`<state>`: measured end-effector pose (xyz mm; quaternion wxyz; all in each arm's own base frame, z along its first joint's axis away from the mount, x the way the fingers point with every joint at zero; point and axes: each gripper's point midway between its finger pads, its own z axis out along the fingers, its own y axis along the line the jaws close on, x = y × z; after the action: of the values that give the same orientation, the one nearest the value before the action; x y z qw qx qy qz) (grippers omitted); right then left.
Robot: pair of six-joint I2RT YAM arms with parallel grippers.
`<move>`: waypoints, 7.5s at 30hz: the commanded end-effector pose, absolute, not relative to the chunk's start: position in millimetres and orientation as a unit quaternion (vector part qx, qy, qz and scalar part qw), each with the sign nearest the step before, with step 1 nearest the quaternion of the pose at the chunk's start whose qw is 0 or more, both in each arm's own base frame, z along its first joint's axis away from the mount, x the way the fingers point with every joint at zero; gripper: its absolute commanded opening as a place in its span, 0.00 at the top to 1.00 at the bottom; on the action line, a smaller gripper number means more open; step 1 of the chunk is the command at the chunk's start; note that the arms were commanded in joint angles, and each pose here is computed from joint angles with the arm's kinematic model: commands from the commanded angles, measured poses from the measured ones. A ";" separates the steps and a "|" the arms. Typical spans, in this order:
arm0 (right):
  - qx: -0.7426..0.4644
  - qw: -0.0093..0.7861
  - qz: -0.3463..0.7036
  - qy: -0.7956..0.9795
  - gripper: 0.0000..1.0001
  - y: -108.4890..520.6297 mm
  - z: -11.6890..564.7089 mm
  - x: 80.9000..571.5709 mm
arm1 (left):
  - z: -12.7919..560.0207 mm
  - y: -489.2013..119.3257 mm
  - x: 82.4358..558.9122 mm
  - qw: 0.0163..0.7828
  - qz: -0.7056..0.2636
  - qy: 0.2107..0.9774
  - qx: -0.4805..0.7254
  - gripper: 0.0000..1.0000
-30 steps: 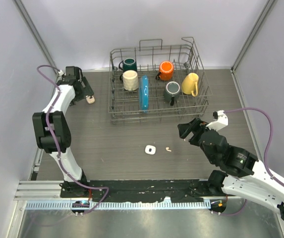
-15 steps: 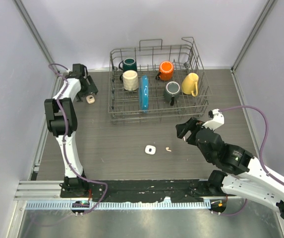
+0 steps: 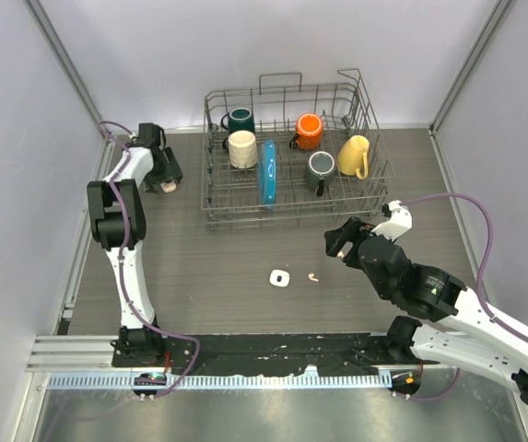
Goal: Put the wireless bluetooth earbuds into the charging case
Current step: Pick up the charging case at the center of the board.
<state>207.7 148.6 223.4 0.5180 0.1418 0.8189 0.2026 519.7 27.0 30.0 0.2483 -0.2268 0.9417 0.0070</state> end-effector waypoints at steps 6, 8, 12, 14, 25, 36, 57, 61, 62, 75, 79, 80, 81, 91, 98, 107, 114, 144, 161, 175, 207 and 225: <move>0.159 0.536 0.217 0.800 0.16 146.7 244.9 212.0 | 29.0 27.5 523.2 0.254 0.007 0.948 -0.194 0.29; 0.158 0.536 0.216 0.801 0.16 146.8 244.5 212.1 | 30.4 26.2 521.8 0.257 0.005 0.948 -0.188 0.31; 0.158 0.536 0.216 0.801 0.16 147.2 244.5 212.3 | 26.0 26.3 514.2 0.258 0.006 0.949 -0.180 0.31; 0.157 0.535 0.214 0.802 0.16 147.5 243.8 212.6 | 26.0 26.1 513.9 0.260 0.006 0.950 -0.174 0.30; 0.159 0.534 0.218 0.801 0.16 146.5 242.9 211.2 | 24.2 19.5 513.7 0.260 -0.010 0.953 -0.158 0.45; 0.162 0.534 0.224 0.799 0.16 146.3 245.3 210.4 | 58.8 15.4 503.0 0.286 -0.025 0.946 -0.152 0.99; 0.165 0.534 0.236 0.795 0.16 144.2 247.0 207.3 | 219.0 -20.0 378.6 0.468 -0.123 0.867 -0.116 1.00; 0.166 0.535 0.232 0.796 0.16 143.6 244.7 207.9 | 252.9 -31.3 355.8 0.503 -0.150 0.847 -0.086 1.00; 0.164 0.534 0.232 0.796 0.16 144.4 244.5 207.9 | 266.0 -34.8 348.8 0.520 -0.158 0.836 -0.077 1.00; 0.166 0.525 0.248 0.797 0.16 154.2 246.9 208.9 | 345.7 -83.3 290.0 0.628 -0.261 0.731 0.059 1.00; 0.167 0.522 0.256 0.796 0.16 156.5 249.1 208.0 | 356.7 -99.9 278.0 0.635 -0.290 0.707 0.110 1.00; 0.166 0.521 0.258 0.796 0.16 156.9 249.4 207.6 | 358.1 -103.4 274.9 0.638 -0.295 0.701 0.123 1.00; 0.167 0.522 0.258 0.796 0.16 156.6 250.0 207.8 | 356.6 -107.8 271.3 0.637 -0.303 0.697 0.134 1.00; 0.171 0.520 0.268 0.793 0.16 158.4 255.5 207.2 | 383.2 -139.0 234.9 0.645 -0.365 0.631 0.228 1.00; 0.154 0.515 0.305 0.786 0.16 172.0 267.4 204.2 | 375.1 -170.8 215.1 0.627 -0.400 0.608 0.279 1.00; 0.077 0.489 0.357 0.792 0.17 211.0 289.0 196.2 | 341.3 -220.7 205.1 0.593 -0.365 0.628 0.348 1.00; 0.015 0.465 0.387 0.796 0.20 241.9 302.2 190.4 | 303.1 -268.5 192.8 0.562 -0.295 0.638 0.436 1.00; -0.079 0.407 0.427 0.803 0.44 282.4 289.5 172.5 | 294.3 -321.5 169.9 0.573 -0.258 0.588 0.509 1.00; -0.094 0.398 0.440 0.799 0.85 285.9 285.8 165.7 | 303.1 -329.2 165.8 0.585 -0.283 0.576 0.496 0.99; -0.030 0.450 0.413 0.791 0.99 261.3 292.4 183.6 | 310.4 -326.2 168.2 0.608 -0.309 0.582 0.442 0.29; -0.003 0.521 0.496 0.695 0.99 234.2 340.3 170.5 | 362.8 -329.9 185.2 0.402 -0.687 0.583 0.166 0.06; 0.005 0.528 0.528 0.665 1.00 235.4 350.1 167.6 | 361.9 -338.3 173.9 0.351 -0.725 0.565 0.178 0.18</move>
<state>169.5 236.5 323.8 0.5103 -0.0024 0.7033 0.4950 181.1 -336.5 359.3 0.3628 0.1626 0.5807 -0.7104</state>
